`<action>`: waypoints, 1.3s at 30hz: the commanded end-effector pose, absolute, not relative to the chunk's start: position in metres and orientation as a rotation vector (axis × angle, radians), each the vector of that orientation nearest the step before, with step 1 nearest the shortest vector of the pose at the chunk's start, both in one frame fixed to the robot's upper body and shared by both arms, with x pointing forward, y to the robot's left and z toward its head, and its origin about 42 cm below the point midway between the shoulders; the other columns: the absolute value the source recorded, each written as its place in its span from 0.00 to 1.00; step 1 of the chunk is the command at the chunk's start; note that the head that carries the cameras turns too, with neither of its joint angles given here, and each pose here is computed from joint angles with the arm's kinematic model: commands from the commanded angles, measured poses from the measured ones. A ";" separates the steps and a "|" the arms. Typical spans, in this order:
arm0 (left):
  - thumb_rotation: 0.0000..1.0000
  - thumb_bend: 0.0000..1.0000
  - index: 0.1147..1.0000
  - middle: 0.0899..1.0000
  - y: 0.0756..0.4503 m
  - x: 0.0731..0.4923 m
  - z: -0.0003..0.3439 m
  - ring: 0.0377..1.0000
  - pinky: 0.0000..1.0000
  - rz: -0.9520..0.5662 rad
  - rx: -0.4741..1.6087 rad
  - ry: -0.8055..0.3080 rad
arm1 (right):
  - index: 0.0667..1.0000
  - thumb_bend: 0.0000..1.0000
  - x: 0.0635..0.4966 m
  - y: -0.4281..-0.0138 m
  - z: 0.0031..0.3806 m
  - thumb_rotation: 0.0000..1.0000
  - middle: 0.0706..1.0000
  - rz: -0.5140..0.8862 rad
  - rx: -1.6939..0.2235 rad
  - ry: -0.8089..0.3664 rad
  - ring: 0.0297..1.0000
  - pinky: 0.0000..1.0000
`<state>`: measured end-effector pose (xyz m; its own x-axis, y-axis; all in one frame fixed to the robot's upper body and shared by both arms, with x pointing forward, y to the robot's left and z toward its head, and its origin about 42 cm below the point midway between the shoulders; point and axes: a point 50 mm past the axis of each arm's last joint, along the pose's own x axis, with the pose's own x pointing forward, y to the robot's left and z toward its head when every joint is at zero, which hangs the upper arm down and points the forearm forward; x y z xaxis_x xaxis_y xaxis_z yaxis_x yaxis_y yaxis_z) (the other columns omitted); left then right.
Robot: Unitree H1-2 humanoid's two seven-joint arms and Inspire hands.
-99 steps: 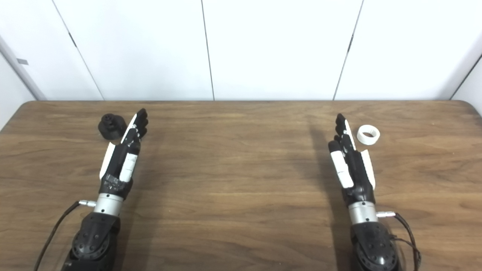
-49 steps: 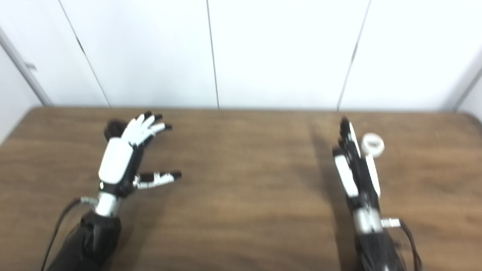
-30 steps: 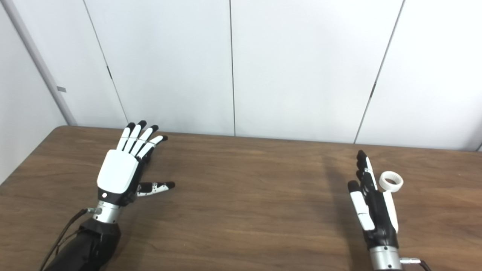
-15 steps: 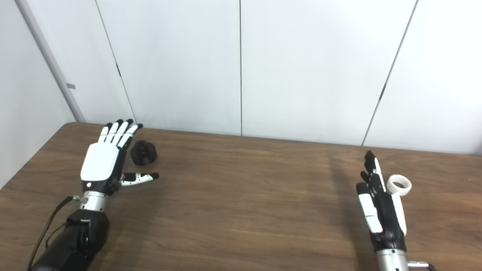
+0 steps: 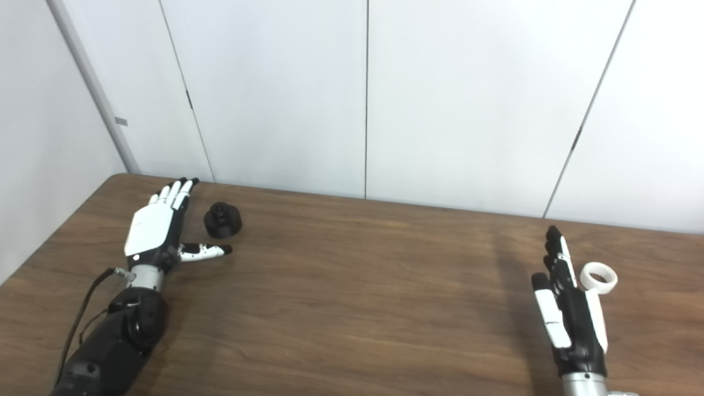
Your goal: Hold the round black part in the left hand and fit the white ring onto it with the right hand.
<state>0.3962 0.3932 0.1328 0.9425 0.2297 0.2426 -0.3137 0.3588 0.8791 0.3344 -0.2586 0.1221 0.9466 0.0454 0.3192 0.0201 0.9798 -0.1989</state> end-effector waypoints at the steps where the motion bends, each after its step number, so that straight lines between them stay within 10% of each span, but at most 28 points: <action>1: 0.37 1.00 0.96 1.00 0.411 0.414 0.171 1.00 1.00 0.395 1.166 -0.135 | 1.00 0.45 0.308 -0.264 0.075 0.92 1.00 0.013 -0.214 -0.174 1.00 1.00; 39: 0.43 1.00 0.78 0.98 0.441 0.444 0.205 1.00 1.00 0.115 1.091 0.053 | 1.00 0.46 0.302 -0.269 0.081 0.93 1.00 0.023 -0.222 -0.199 1.00 0.94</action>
<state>0.4275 0.4321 0.1667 0.9889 0.1281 -0.0758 0.0053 0.4787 0.8780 0.3316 -0.2609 0.1236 0.9447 0.0579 0.3227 0.0109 0.9782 -0.2073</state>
